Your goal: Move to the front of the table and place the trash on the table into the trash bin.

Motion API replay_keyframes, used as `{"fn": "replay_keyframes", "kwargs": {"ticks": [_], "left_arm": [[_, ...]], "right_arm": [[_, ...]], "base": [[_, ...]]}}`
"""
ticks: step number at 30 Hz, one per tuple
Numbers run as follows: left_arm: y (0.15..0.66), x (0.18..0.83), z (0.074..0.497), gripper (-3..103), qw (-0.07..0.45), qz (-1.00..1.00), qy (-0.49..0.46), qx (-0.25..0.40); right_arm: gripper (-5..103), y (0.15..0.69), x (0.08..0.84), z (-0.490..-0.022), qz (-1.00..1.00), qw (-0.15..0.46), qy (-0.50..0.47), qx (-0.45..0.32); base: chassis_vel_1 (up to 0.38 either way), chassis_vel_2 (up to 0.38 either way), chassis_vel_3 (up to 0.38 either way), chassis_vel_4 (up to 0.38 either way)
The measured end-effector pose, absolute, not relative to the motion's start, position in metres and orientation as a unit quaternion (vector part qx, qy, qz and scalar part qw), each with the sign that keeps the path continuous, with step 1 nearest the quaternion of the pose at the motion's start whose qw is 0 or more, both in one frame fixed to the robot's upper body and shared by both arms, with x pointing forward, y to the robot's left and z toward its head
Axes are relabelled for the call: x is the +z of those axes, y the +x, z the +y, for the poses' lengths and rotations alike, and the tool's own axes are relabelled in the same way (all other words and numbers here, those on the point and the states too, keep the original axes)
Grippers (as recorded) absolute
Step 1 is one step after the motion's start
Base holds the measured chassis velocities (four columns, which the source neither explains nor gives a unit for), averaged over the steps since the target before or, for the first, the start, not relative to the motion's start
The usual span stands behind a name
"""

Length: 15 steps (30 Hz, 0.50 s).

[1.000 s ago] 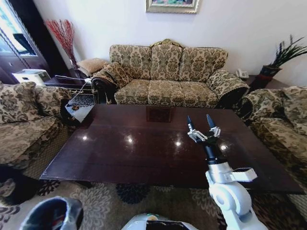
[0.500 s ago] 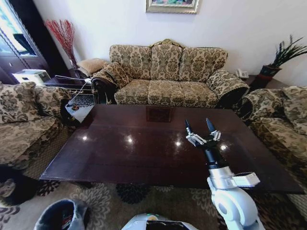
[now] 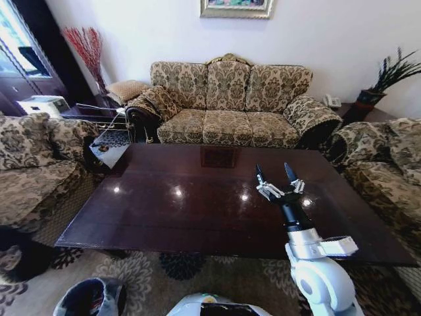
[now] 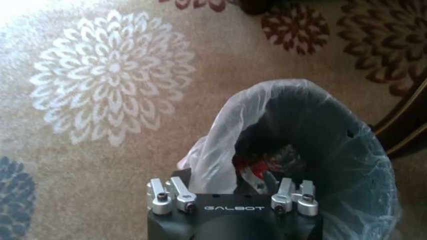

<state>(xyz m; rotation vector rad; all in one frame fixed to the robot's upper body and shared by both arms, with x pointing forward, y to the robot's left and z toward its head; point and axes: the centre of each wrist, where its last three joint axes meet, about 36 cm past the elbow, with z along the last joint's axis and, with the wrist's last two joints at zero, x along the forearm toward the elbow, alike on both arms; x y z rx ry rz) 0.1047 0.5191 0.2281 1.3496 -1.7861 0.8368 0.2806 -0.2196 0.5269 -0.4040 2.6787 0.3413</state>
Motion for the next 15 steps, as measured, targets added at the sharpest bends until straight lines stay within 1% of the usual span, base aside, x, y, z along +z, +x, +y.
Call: {"fn": "replay_keyframes", "kwargs": {"ticks": [2, 3, 5, 6, 7, 9, 11, 12, 13, 14, 15], "left_arm": [[0.097, 0.231, 0.516, 85, 0.374, -0.692, 0.525, 0.324], [0.097, 0.231, 0.516, 85, 0.374, -0.692, 0.525, 0.324], [0.088, 0.227, 0.514, 95, 0.378, -0.688, 0.533, 0.316], [0.083, 0.224, 0.513, 95, 0.379, -0.684, 0.54, 0.312], [0.073, 0.219, 0.513, 98, 0.374, -0.679, 0.553, 0.306], [0.068, 0.22, 0.513, 99, 0.367, -0.676, 0.559, 0.308], [0.068, 0.228, 0.516, 100, 0.344, -0.679, 0.567, 0.315], [0.072, 0.245, 0.519, 100, 0.303, -0.698, 0.571, 0.309], [0.072, 0.245, 0.519, 100, 0.303, -0.698, 0.571, 0.309], [0.075, 0.253, 0.521, 100, 0.285, -0.708, 0.57, 0.304], [0.086, 0.284, 0.525, 100, 0.233, -0.743, 0.56, 0.285]], "right_arm": [[100, 0.283, 0.527, -0.219, 0.959, 0.209, -0.142, 0.13], [100, 0.283, 0.527, -0.219, 0.959, 0.209, -0.142, 0.13], [100, 0.286, 0.527, -0.221, 0.958, 0.212, -0.14, 0.136], [100, 0.287, 0.528, -0.223, 0.957, 0.213, -0.138, 0.139], [100, 0.289, 0.527, -0.227, 0.957, 0.213, -0.135, 0.143], [100, 0.29, 0.526, -0.229, 0.957, 0.213, -0.133, 0.144], [100, 0.291, 0.525, -0.232, 0.958, 0.211, -0.131, 0.145], [100, 0.29, 0.524, -0.234, 0.959, 0.21, -0.128, 0.144], [100, 0.29, 0.524, -0.234, 0.959, 0.21, -0.128, 0.144], [100, 0.29, 0.524, -0.235, 0.959, 0.209, -0.128, 0.144], [100, 0.289, 0.523, -0.238, 0.961, 0.202, -0.125, 0.139]], "base": [[0.0, 0.0, 0.0, 0.0], [0.0, 0.0, 0.0, 0.0], [0.0, 0.0, 0.0, 0.0], [0.0, 0.0, 0.0, 0.0], [0.0, 0.0, 0.0, 0.0], [0.0, 0.0, 0.0, 0.0], [0.0, 0.0, 0.0, 0.0], [0.0, 0.0, 0.0, 0.0], [0.0, 0.0, 0.0, 0.0], [0.0, 0.0, 0.0, 0.0], [0.0, 0.0, 0.0, 0.0]]}}
